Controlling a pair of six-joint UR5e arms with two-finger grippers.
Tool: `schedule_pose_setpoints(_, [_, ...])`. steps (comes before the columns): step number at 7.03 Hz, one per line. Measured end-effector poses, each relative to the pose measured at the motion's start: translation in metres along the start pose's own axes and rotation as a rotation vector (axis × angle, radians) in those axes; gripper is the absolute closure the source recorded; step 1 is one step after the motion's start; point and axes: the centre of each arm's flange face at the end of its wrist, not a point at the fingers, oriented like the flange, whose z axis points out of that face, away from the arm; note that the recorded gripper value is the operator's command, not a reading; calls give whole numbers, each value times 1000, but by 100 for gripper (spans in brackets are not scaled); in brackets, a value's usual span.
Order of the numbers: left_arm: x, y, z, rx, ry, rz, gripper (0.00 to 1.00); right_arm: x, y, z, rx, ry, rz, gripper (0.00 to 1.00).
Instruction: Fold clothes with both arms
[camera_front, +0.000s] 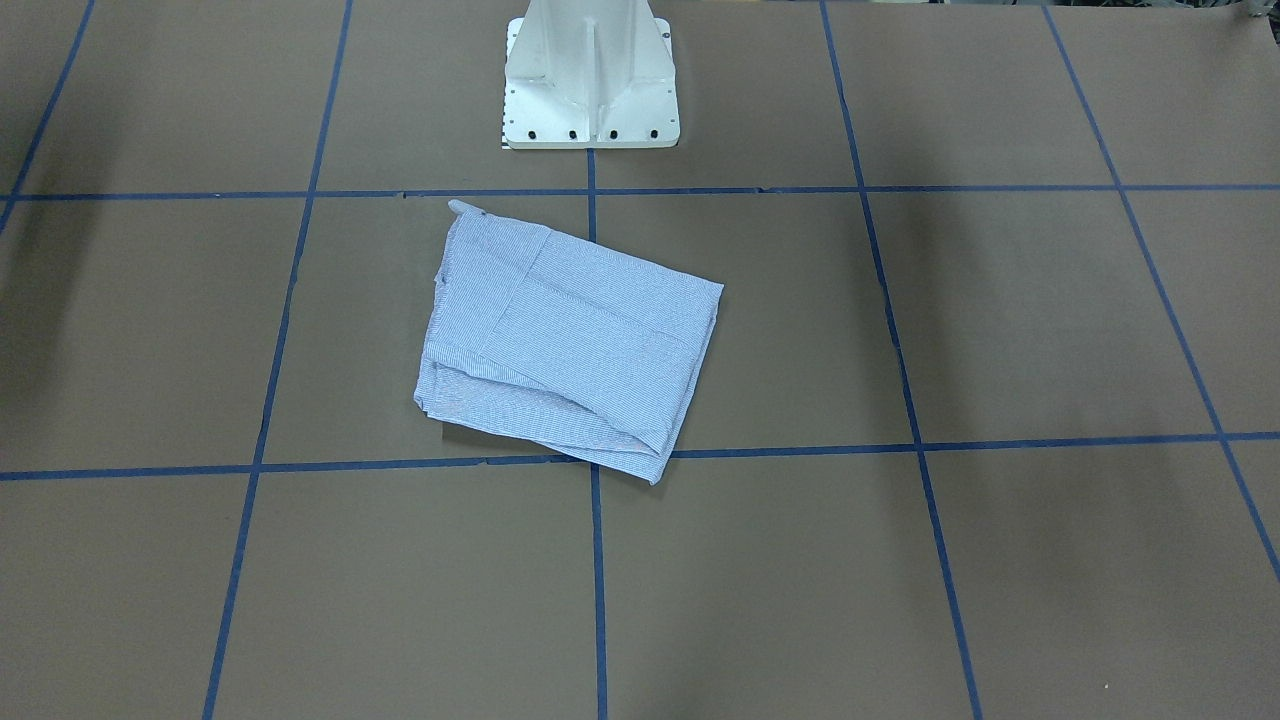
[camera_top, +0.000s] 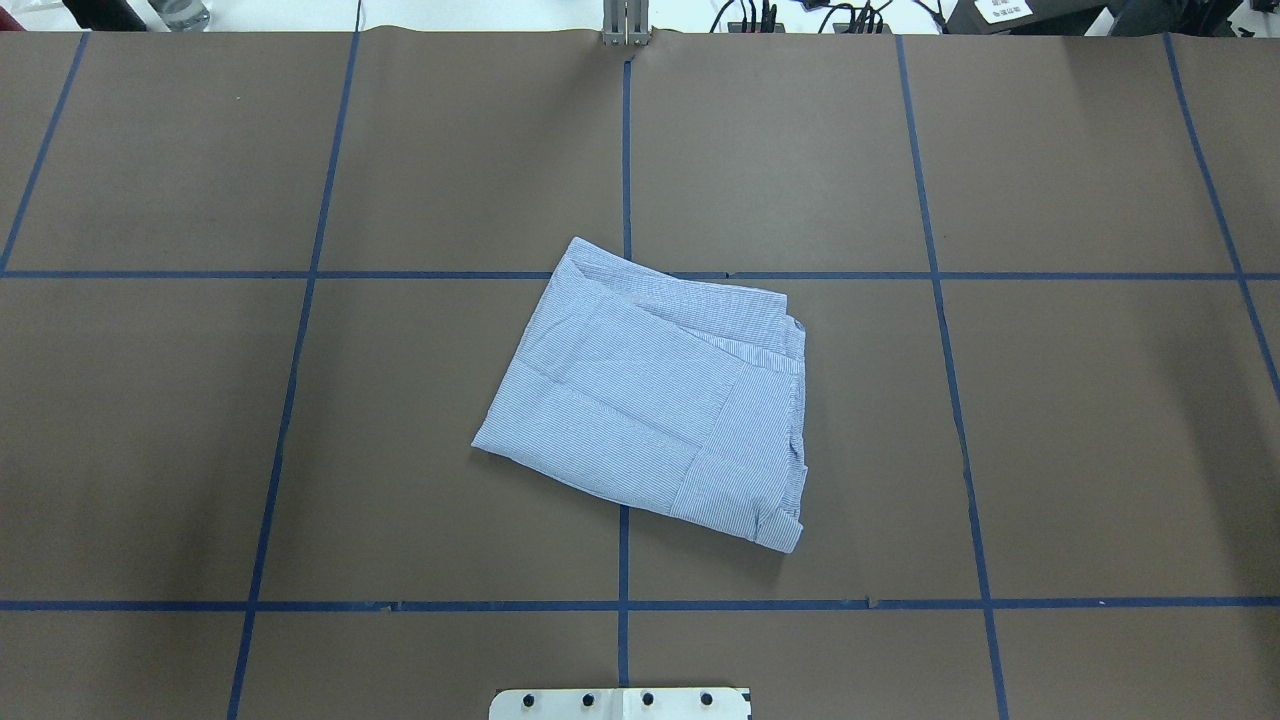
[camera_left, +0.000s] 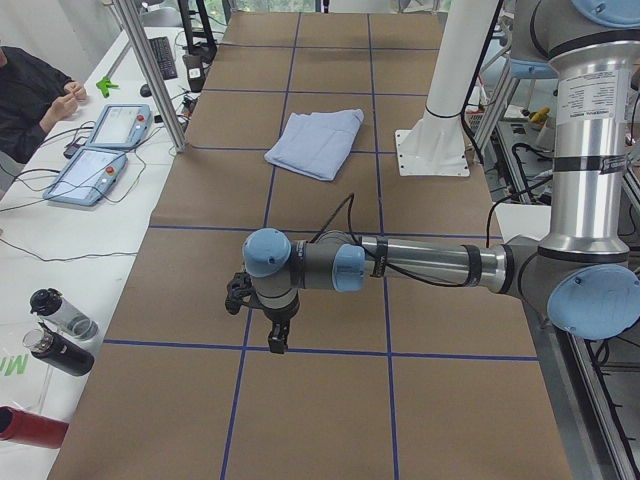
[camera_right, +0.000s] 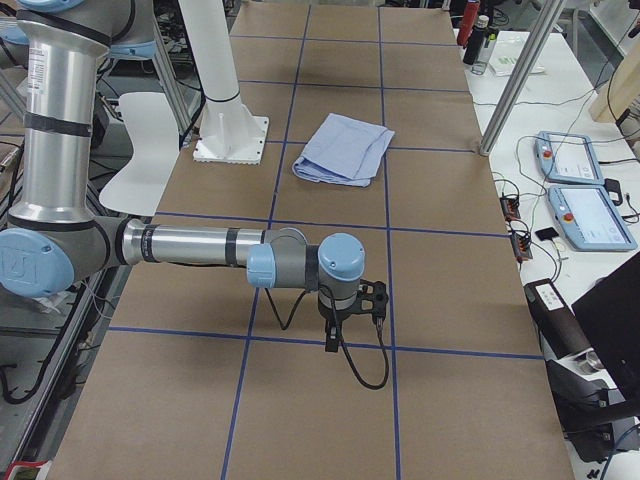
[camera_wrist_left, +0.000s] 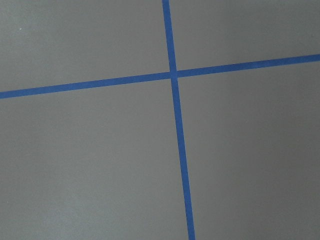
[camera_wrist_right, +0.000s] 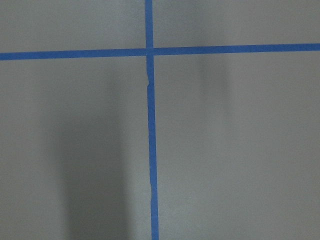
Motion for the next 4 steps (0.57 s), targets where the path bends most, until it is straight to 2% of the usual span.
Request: schedule_pose_setpoints(4, [0, 0, 0, 0, 0, 2, 0, -1, -1, -1, 3, -2, -3, 0])
